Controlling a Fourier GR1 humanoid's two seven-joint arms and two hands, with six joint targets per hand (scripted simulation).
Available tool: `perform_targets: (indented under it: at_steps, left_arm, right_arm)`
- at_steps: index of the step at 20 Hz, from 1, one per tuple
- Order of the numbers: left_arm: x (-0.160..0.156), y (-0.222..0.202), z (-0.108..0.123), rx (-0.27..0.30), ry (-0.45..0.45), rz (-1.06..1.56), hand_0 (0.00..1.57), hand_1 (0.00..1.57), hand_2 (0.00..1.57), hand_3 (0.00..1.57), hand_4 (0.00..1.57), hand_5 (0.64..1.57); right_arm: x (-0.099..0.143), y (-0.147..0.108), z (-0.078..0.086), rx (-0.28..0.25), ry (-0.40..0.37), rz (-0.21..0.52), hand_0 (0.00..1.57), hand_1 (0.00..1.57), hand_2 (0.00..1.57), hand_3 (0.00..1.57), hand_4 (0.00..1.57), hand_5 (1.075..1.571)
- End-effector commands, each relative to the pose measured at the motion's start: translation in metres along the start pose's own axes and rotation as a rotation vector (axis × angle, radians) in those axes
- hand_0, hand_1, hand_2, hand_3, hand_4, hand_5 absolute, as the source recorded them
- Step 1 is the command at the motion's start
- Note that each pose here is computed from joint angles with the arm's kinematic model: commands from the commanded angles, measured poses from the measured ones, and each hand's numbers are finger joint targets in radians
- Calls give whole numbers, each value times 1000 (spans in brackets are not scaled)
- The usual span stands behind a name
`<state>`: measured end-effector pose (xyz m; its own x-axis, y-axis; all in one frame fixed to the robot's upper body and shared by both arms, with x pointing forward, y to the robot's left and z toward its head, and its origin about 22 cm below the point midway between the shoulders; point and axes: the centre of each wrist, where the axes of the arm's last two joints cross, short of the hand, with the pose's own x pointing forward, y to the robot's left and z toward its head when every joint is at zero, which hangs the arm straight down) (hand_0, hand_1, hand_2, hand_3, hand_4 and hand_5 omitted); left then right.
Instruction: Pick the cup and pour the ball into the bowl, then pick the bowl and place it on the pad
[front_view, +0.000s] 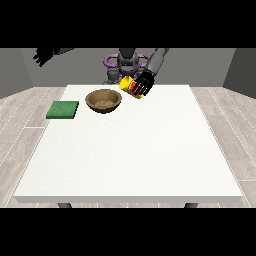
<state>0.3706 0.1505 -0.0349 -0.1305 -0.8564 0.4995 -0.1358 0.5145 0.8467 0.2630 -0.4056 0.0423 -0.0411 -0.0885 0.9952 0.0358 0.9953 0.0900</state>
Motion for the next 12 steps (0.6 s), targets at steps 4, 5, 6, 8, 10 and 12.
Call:
perform_targets:
  at_steps: [4, 5, 6, 8, 10, 12]
  left_arm:
    - [61, -14, -18, -43, -44, -312, 1361, 1361, 1571, 1571, 1441, 1545]
    - [73, -10, -24, -30, -67, -359, 1359, 1359, 1571, 1571, 1466, 1531]
    - [80, -10, -24, -43, -74, -403, 1365, 1365, 1571, 1571, 1470, 1529]
    - [90, -5, -33, -23, -72, -484, 1311, 1311, 1571, 1571, 1470, 1529]
    - [99, -1, -40, -35, -63, -581, 1351, 1351, 1571, 1571, 1364, 1563]
    - [111, -2, -40, -6, -100, -723, 1456, 1456, 1571, 1571, 1260, 1557]
  right_arm:
    - [-7, -19, -1, -2, 31, 3, 0, 0, 0, 0, 685, 1559]
    - [-15, -29, 4, -11, 39, -28, 0, 0, 0, 0, 675, 1556]
    - [-20, -18, -2, -8, 44, -22, 0, 0, 0, 0, 693, 1558]
    - [-11, -6, -15, 33, 39, -30, 0, 0, 0, 172, 699, 1560]
    - [-18, -5, -14, -4, 58, -47, 0, 0, 0, 127, 691, 1554]
    - [-1, -8, -28, 11, 73, -20, 0, 0, 0, 177, 694, 1556]
